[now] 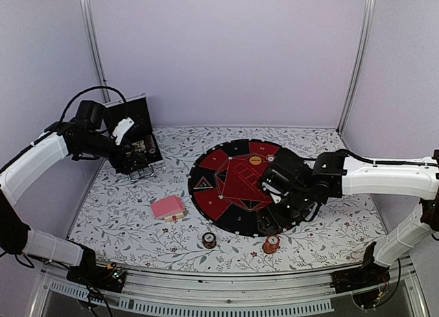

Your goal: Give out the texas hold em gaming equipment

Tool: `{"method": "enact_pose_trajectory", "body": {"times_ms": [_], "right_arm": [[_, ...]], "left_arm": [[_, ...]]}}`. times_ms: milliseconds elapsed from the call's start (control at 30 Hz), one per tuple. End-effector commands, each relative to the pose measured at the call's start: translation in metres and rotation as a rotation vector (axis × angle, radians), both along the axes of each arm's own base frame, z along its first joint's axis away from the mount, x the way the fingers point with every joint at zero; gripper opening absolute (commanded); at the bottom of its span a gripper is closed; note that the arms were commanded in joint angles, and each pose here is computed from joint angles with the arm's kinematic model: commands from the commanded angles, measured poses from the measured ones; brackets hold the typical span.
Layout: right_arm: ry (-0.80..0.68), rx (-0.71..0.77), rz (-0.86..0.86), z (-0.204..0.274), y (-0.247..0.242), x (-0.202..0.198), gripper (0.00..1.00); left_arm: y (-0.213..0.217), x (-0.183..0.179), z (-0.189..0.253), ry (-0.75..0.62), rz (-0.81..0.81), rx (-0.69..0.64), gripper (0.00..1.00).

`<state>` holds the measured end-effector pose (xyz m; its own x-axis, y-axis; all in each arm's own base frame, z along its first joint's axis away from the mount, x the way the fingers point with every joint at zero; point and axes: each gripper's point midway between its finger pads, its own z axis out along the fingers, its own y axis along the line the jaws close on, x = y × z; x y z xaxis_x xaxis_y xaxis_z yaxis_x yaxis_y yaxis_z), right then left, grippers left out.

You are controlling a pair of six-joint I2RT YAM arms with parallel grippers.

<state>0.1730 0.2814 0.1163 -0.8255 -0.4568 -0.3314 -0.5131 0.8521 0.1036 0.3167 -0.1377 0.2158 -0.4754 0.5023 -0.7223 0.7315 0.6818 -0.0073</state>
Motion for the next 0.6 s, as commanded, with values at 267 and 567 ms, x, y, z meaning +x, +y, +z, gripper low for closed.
{"method": "enact_pose_trajectory", "body": {"times_ms": [267, 567], "right_arm": [[0.12, -0.056, 0.018, -0.034, 0.001, -0.036, 0.89], [0.118, -0.114, 0.026, -0.056, -0.002, -0.033, 0.83]], "left_arm": [[-0.003, -0.009, 0.006, -0.006, -0.006, -0.013, 1.0], [-0.004, -0.008, 0.011, -0.016, -0.01, -0.018, 1.0]]}}
